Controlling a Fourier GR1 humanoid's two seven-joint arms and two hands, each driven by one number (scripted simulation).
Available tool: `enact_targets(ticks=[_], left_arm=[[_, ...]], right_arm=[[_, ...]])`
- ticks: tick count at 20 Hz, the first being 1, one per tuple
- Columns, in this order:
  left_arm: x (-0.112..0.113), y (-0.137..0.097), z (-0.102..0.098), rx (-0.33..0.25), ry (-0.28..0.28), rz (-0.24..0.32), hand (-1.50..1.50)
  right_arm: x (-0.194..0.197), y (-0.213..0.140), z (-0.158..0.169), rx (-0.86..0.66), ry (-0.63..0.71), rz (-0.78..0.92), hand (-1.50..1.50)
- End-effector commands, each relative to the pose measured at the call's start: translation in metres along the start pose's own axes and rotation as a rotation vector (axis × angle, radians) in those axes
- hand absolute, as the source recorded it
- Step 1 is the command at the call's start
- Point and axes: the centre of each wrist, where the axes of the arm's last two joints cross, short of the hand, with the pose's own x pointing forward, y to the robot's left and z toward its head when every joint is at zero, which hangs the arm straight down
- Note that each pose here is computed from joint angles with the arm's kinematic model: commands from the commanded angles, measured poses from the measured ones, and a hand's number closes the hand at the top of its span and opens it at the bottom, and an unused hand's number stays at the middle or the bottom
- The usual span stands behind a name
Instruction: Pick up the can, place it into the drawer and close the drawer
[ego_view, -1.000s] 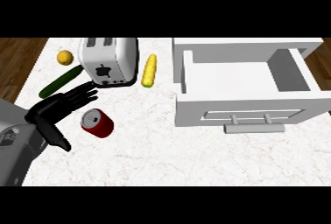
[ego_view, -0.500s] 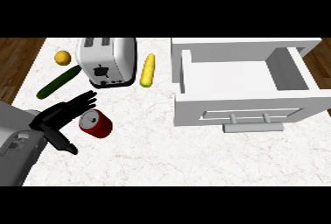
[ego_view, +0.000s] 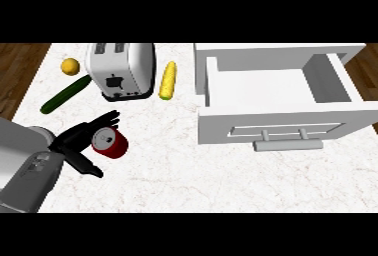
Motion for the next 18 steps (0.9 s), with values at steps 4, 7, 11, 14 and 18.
enact_targets(ticks=[4, 7, 11, 14, 18], left_arm=[[-0.012, -0.004, 0.003, -0.119, -0.077, 0.099, -1.50], [-0.015, -0.016, -0.016, -0.107, -0.092, 0.155, -1.50], [-0.008, -0.008, -0.012, -0.140, -0.090, 0.184, 1.50], [-0.010, -0.017, -0.023, -0.211, -0.054, 0.239, 1.50], [-0.002, -0.022, -0.035, -0.267, -0.116, 0.250, 1.50]], right_arm=[[0.004, -0.004, -0.001, 0.005, -0.010, -0.001, -1.50], [0.005, 0.000, -0.009, -0.004, -0.007, 0.002, -1.50], [0.005, -0.011, -0.005, -0.004, -0.006, -0.001, -1.50], [0.013, -0.001, 0.009, 0.025, 0.008, -0.008, -1.50], [0.006, 0.000, 0.004, -0.015, -0.001, -0.030, -1.50]])
